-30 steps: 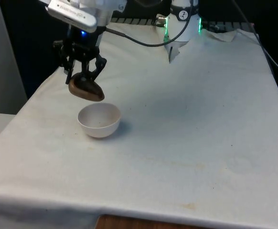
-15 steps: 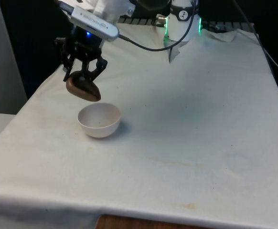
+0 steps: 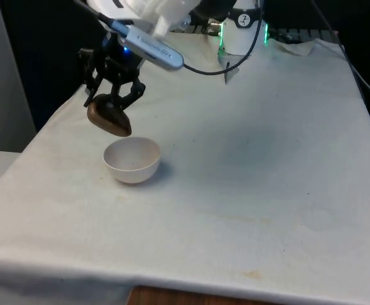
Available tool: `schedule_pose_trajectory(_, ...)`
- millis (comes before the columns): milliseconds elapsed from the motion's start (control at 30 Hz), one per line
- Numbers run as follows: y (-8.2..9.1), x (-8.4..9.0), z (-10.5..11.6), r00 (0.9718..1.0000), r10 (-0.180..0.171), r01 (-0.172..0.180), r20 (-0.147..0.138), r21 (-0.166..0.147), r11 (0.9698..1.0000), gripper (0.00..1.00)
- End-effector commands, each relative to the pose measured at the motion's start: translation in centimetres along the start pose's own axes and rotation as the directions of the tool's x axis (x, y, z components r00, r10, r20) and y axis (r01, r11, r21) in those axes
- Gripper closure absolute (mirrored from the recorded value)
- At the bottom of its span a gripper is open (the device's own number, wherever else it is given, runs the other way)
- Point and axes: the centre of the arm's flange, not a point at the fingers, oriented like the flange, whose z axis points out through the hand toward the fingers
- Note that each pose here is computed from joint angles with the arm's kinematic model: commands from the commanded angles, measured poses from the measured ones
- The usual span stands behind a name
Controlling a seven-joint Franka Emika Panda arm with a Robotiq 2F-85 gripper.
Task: Pour the coffee beans from the cup into the bowl.
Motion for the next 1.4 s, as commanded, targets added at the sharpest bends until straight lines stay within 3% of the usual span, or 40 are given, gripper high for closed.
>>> schedule_pose_trajectory(0, -0.1, 0.1, -0.1, 1.0, 0.002, -0.001, 0.004, -0.018, 0.9998, 0.98)
schedule_pose_trajectory(133, -0.7, 0.1, 0.0, 1.0, 0.005, -0.004, 0.008, -0.053, 0.9986, 0.98)
schedule_pose_trajectory(167, -0.7, 0.1, 0.0, 1.0, 0.003, -0.003, 0.005, -0.045, 0.999, 0.98)
schedule_pose_trajectory(233, -1.0, 0.2, -0.1, 0.9999, 0.005, -0.004, 0.011, -0.074, 0.9972, 0.98)
schedule_pose_trajectory(400, -1.5, 0.2, 0.0, 0.9999, 0.009, -0.007, 0.015, -0.111, 0.9938, 0.98)
schedule_pose_trajectory(433, -1.3, 0.1, 0.0, 0.9999, 0.009, -0.008, 0.012, -0.098, 0.9952, 0.98)
schedule_pose_trajectory(533, -1.8, 0.2, -0.1, 0.9997, 0.013, -0.01, 0.018, -0.139, 0.9902, 0.98)
schedule_pose_trajectory(700, -2.2, 0.2, -0.1, 0.9996, 0.016, -0.012, 0.023, -0.177, 0.9841, 0.98)
schedule_pose_trajectory(733, -2.2, 0.1, -0.1, 0.9997, 0.017, -0.013, 0.02, -0.173, 0.9848, 0.98)
schedule_pose_trajectory(767, -2.4, 0.2, -0.1, 0.9995, 0.018, -0.013, 0.024, -0.191, 0.9815, 0.98)
schedule_pose_trajectory(1000, -2.9, 0.2, -0.3, 0.9993, 0.024, -0.016, 0.03, -0.242, 0.9702, 0.98)
schedule_pose_trajectory(1033, -2.9, 0.1, -0.3, 0.9993, 0.025, -0.017, 0.028, -0.239, 0.9708, 0.98)
schedule_pose_trajectory(1067, -3.0, 0.2, -0.3, 0.9992, 0.026, -0.016, 0.032, -0.256, 0.9665, 0.98)
schedule_pose_trajectory(1233, -3.6, 0.3, -0.6, 0.9988, 0.033, -0.02, 0.037, -0.293, 0.9559, 0.98)
schedule_pose_trajectory(1267, -3.6, 0.2, -0.6, 0.9989, 0.032, -0.021, 0.034, -0.289, 0.9572, 0.98)
schedule_pose_trajectory(1300, -3.8, 0.3, -0.8, 0.9987, 0.034, -0.021, 0.038, -0.298, 0.9542, 0.98)
schedule_pose_trajectory(1367, -4.1, 0.5, -1.1, 0.9987, 0.038, -0.025, 0.035, -0.304, 0.9522, 0.98)
